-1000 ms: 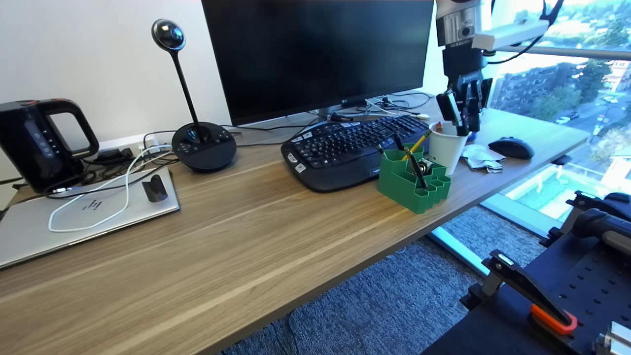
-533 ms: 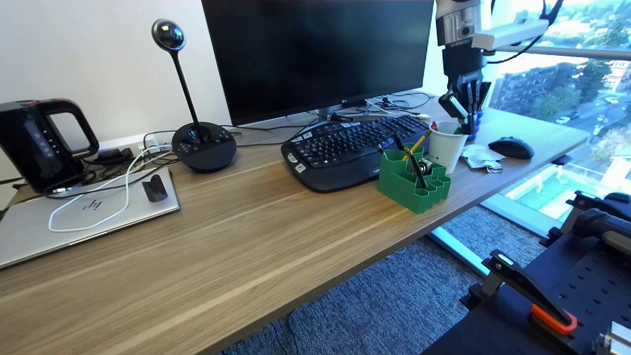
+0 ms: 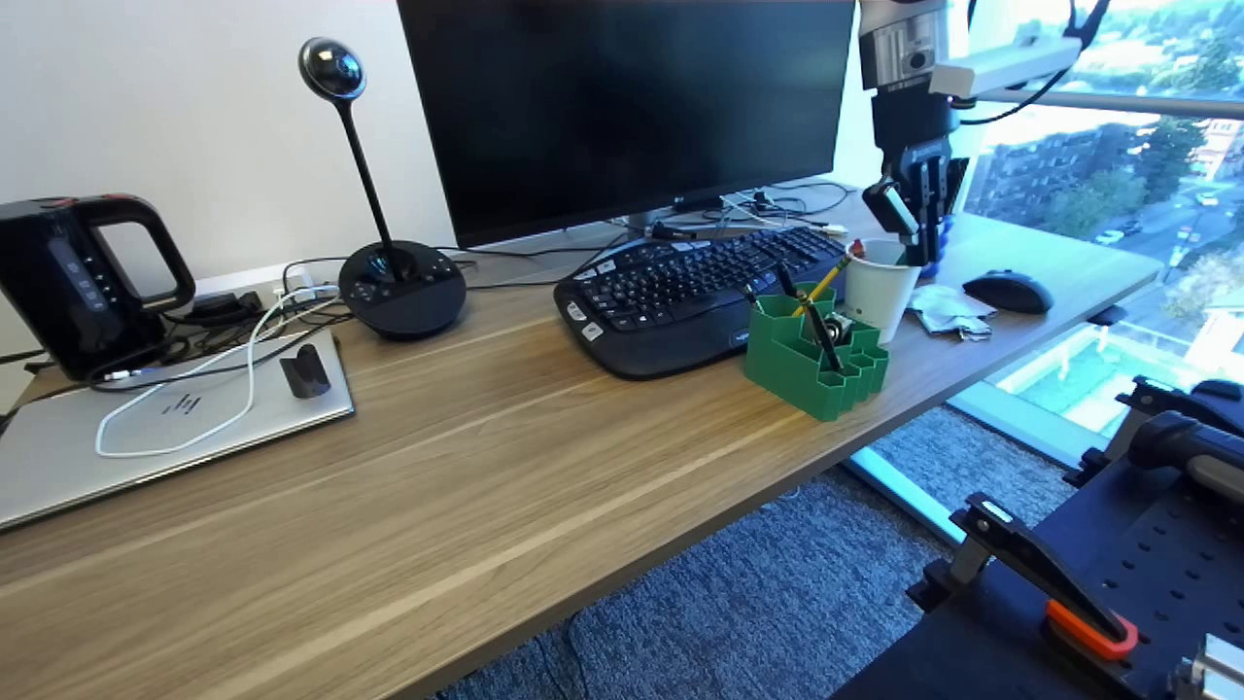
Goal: Move the black marker into the cup
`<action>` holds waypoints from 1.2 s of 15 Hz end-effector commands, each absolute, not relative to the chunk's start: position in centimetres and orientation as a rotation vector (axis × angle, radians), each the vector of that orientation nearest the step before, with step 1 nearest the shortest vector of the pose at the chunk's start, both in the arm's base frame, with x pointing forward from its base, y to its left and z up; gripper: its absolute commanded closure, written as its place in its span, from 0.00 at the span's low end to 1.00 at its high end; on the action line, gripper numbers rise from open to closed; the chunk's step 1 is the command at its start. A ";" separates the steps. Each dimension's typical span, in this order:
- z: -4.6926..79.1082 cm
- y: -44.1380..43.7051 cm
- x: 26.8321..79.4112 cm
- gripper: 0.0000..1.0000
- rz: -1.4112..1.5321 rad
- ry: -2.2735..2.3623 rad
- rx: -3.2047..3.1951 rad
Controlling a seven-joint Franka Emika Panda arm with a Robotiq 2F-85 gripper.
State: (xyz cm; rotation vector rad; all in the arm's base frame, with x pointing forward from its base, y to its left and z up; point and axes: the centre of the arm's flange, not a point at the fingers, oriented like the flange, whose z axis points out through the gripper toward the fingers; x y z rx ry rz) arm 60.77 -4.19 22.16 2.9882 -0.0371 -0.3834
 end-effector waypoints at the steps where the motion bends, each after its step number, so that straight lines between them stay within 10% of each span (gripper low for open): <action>1: 22.9 -3.9 61.7 0.52 -0.390 -0.041 2.990; 7: 23.4 -3.7 62.3 0.08 -0.368 -0.043 2.994; 18: 23.6 -3.6 62.9 0.01 -0.346 -0.039 3.002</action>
